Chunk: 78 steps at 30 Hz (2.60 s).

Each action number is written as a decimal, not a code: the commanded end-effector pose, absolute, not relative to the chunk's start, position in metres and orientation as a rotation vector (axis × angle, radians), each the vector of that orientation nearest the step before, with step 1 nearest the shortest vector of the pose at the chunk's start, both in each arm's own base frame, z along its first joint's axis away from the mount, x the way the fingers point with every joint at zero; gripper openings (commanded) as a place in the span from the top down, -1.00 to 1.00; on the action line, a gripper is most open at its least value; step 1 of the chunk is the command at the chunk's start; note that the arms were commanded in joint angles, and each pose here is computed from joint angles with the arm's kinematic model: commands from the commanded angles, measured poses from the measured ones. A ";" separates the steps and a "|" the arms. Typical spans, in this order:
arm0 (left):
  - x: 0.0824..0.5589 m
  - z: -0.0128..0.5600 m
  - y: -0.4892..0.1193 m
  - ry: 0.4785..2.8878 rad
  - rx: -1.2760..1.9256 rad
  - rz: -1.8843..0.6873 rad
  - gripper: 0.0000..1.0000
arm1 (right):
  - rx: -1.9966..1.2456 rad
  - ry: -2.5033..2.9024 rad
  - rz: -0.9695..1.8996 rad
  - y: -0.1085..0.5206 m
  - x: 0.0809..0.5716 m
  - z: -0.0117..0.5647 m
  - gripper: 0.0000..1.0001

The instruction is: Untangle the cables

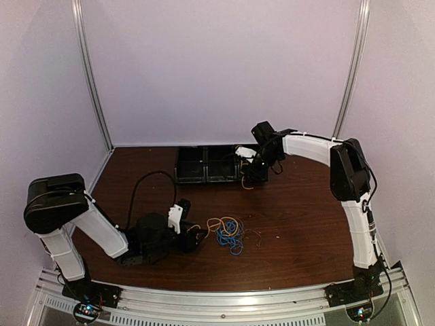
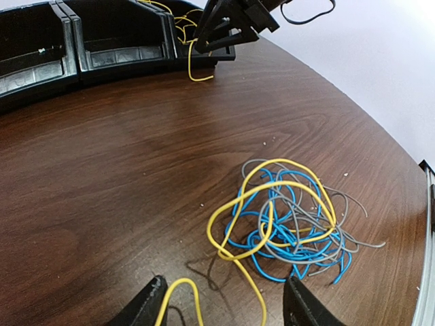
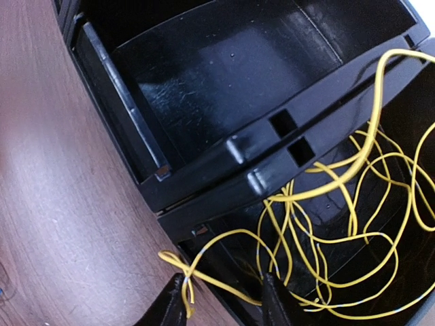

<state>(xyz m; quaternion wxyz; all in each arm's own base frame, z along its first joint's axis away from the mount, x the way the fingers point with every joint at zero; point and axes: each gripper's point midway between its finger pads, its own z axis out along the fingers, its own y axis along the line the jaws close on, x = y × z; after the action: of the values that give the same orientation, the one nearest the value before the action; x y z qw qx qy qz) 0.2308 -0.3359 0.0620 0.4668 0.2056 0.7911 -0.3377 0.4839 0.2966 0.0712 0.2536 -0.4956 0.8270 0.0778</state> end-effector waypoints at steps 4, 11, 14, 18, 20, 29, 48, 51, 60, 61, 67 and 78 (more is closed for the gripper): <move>0.236 0.071 -0.342 1.904 0.499 -0.844 -0.18 | -1.290 2.202 0.171 0.303 0.500 0.090 0.88; 0.236 0.071 -0.342 1.903 0.499 -0.846 -0.18 | -1.183 2.162 0.065 0.292 0.531 0.116 1.00; 0.236 0.071 -0.342 1.902 0.498 -0.846 -0.18 | -1.133 2.132 -0.004 0.286 0.550 0.128 1.00; 0.235 0.072 -0.341 1.899 0.495 -0.844 -0.18 | -1.127 2.118 -0.132 0.278 0.571 0.119 1.00; 0.235 0.073 -0.339 1.896 0.489 -0.845 -0.18 | -1.141 2.109 -0.168 0.277 0.575 0.114 1.00; 0.235 0.074 -0.337 1.894 0.480 -0.844 -0.18 | -1.182 2.125 -0.217 0.272 0.574 0.096 1.00; 0.236 0.074 -0.338 1.895 0.480 -0.843 -0.18 | -1.110 2.142 -0.018 0.288 0.546 0.133 0.34; 0.236 0.075 -0.338 1.893 0.484 -0.842 -0.18 | -1.090 2.139 0.010 0.286 0.537 0.149 0.20; 0.235 0.076 -0.339 1.888 0.488 -0.846 -0.18 | -1.168 2.171 0.169 0.288 0.493 0.139 0.21; 0.235 0.077 -0.339 1.887 0.488 -0.848 -0.18 | -1.188 2.181 0.186 0.289 0.489 0.132 0.23; 0.235 0.077 -0.340 1.886 0.496 -0.849 -0.18 | -1.235 2.223 0.164 0.287 0.489 0.102 0.07; 0.236 0.076 -0.340 1.889 0.494 -0.845 -0.18 | -1.218 2.231 0.069 0.286 0.514 0.078 -0.11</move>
<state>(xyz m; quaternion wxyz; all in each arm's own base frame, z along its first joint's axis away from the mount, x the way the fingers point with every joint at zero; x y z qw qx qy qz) 0.2314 -0.3366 0.0620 0.4671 0.2055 0.7910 -0.3375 0.5008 0.2822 0.0773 0.2814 -0.4619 0.8402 0.0401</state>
